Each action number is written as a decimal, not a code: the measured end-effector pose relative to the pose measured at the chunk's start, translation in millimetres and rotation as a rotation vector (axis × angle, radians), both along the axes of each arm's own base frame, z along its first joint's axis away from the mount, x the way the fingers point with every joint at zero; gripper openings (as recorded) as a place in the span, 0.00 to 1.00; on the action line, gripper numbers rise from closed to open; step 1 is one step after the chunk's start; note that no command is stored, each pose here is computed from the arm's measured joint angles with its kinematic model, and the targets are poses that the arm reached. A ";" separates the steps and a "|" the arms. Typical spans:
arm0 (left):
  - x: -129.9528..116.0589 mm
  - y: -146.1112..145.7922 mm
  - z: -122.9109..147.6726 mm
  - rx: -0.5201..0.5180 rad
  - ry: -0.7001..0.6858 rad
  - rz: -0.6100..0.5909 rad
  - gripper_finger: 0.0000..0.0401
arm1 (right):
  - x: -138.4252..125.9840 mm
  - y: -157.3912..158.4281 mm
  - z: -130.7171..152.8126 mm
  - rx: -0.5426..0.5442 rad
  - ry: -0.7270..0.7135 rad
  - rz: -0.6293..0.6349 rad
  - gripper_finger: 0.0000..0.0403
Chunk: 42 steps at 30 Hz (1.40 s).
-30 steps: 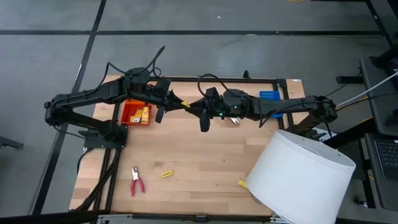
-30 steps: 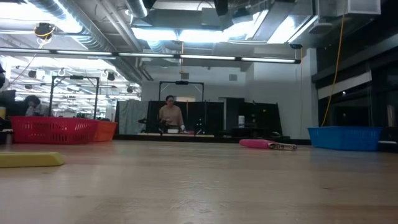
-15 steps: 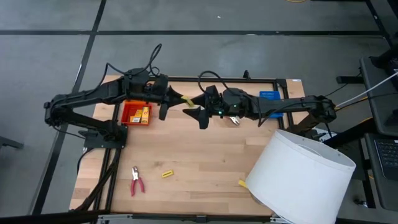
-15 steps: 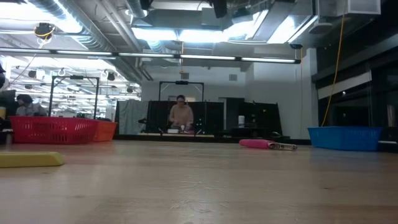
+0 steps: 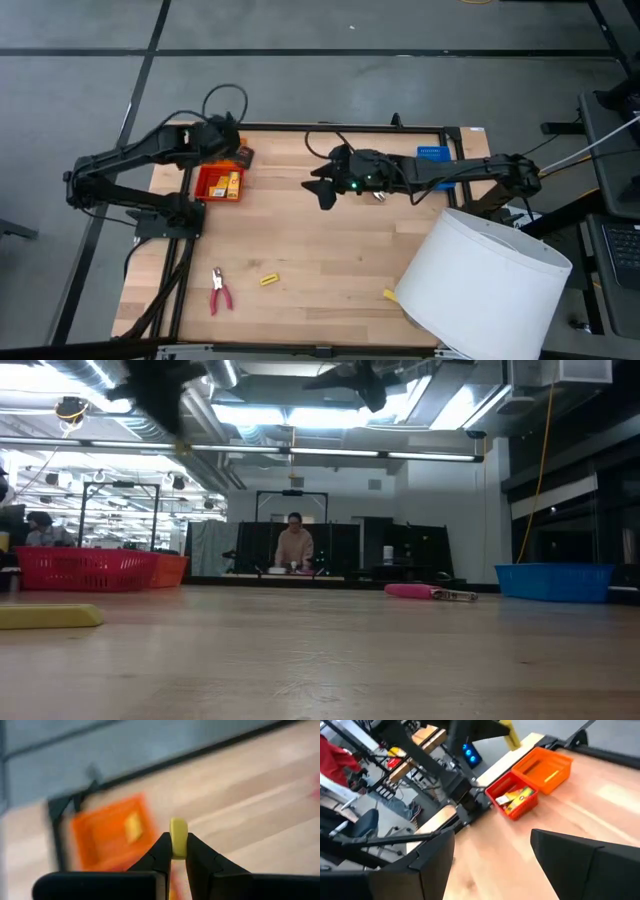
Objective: Pick & Place School Supplies
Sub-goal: Put the top yellow eraser into the orange bin
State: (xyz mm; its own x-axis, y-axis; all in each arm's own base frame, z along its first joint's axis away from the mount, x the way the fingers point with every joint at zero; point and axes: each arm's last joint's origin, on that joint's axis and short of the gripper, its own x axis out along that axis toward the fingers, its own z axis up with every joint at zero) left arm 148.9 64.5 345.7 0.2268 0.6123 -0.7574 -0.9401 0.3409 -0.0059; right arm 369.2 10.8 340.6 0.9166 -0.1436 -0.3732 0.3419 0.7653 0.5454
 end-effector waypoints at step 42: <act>-34.4 109.0 -137.0 -0.334 -0.035 0.356 0.27 | -0.9 13.5 2.0 -0.052 -0.015 -0.031 0.66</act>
